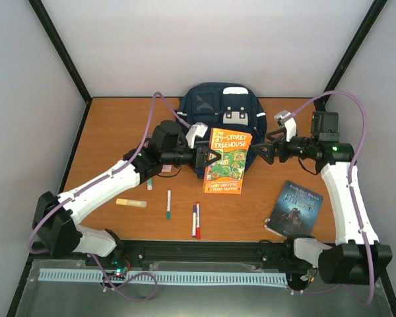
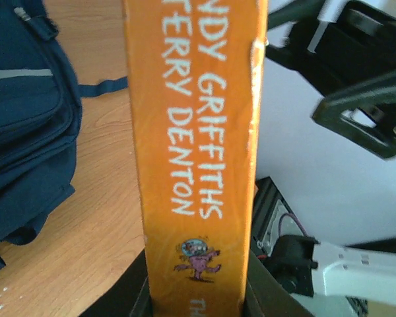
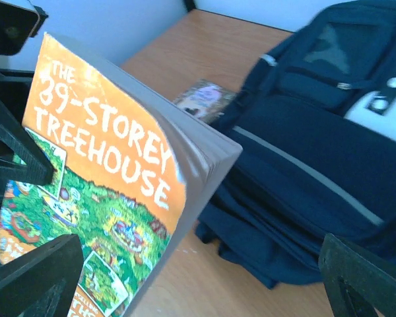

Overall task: Pack the student bag
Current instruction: Pick up the book from the center of the board.

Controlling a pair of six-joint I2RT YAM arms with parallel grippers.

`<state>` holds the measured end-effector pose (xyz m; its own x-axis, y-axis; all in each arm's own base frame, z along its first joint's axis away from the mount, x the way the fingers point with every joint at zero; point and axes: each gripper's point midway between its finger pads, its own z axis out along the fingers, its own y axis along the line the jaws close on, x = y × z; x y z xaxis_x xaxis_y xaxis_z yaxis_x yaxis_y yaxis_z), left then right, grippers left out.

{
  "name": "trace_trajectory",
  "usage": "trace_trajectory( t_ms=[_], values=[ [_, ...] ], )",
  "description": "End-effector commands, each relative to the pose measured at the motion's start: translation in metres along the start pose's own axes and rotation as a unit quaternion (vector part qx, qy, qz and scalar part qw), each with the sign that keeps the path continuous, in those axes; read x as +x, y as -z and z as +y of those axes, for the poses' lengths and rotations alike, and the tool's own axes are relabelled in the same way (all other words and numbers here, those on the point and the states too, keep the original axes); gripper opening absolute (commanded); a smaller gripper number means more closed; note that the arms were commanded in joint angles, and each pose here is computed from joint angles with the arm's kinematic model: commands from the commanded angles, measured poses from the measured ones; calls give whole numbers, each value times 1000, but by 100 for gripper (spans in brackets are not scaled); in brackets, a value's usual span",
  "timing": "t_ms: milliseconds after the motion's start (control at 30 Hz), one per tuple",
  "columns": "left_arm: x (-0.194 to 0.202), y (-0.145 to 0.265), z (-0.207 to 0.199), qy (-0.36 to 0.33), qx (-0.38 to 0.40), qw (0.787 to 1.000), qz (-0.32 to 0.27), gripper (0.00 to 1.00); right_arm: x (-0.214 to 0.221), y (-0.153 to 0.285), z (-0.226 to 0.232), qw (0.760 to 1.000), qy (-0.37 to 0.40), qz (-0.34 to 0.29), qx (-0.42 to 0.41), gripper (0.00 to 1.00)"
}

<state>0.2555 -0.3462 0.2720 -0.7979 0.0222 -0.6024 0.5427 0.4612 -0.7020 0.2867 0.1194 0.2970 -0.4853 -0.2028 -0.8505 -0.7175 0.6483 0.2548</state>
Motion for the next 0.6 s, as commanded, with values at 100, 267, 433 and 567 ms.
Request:
trace_trajectory(
  t_ms=[100,267,433,567],
  values=[
    [-24,35,-63,-122,125,984,-37,1,-24,1,43,982,-16,-50,-181,100],
    [-17,34,-71,-118,168,978,-31,1,-23,-1,47,974,-33,-61,-215,100],
    [-10,35,-75,-118,198,973,-29,1,-19,-3,51,964,-56,-64,-252,96],
    [-9,33,-76,-124,207,970,-22,1,-12,-4,56,955,-78,-59,-281,92]
  ],
)
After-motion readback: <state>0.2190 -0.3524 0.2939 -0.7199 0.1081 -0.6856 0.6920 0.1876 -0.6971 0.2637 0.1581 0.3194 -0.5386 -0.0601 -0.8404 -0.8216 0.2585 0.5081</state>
